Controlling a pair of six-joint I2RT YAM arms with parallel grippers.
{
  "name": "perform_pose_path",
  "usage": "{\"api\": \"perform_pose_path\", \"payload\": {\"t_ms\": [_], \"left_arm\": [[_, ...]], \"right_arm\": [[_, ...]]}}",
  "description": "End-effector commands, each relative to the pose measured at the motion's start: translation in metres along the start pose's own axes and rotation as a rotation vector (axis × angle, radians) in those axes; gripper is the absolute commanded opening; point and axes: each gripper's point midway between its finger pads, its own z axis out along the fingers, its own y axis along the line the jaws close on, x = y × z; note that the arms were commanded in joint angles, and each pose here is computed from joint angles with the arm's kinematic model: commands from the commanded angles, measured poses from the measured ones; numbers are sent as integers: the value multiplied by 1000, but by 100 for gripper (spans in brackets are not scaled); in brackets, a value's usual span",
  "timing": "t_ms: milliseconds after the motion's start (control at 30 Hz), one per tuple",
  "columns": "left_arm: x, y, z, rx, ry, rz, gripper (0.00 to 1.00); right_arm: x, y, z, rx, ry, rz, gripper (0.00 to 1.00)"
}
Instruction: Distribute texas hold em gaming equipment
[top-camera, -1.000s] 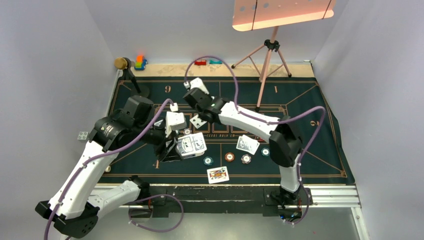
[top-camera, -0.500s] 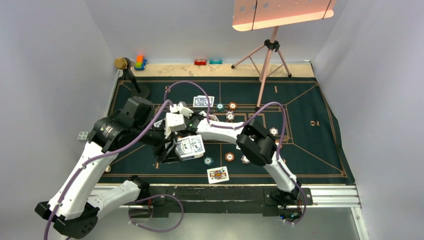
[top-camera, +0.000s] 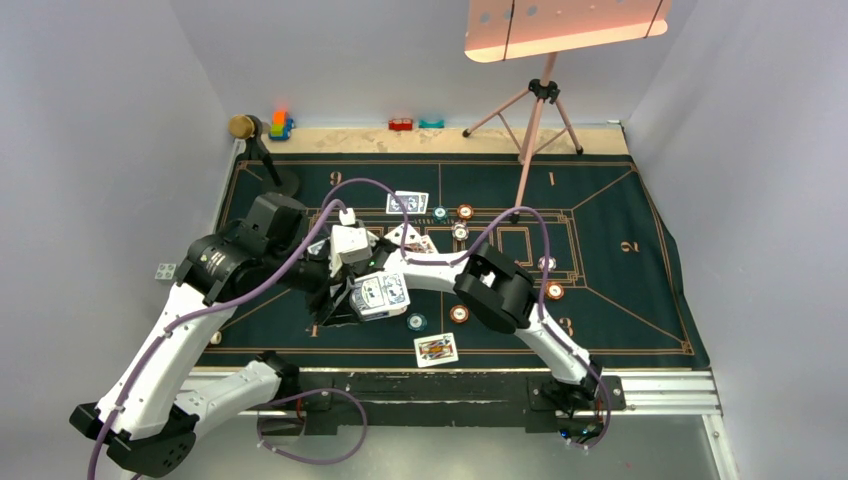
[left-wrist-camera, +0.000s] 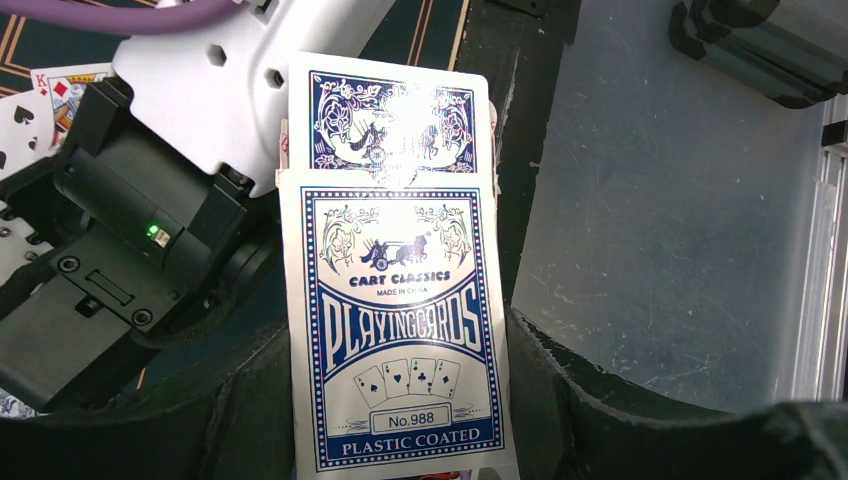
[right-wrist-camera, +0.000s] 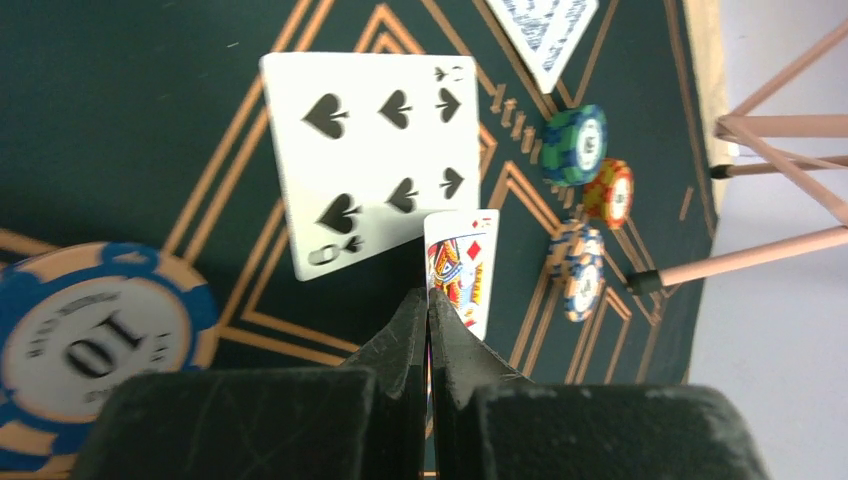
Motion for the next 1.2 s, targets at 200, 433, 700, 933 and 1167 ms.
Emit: {"api": "perform_pose_path", "payload": {"t_ms": [200, 433, 700, 933, 1167], "left_arm": [[-18, -5, -7, 11, -61, 39, 0], [-17, -5, -7, 8, -59, 36, 0], [-18, -6, -7, 10, -62, 37, 0], [-20, -6, -8, 8, -67, 41, 0], [-20, -4, -6, 8, -64, 40, 0]], "right_arm": [[-18, 36, -12, -197, -26, 161, 26], [-24, 45, -17, -275, -24, 199, 58], [-36, 33, -29, -469, -3, 363, 61], [-41, -25, -40, -683, -17, 626, 59], [-26, -95, -62, -779, -43, 831, 66]]}}
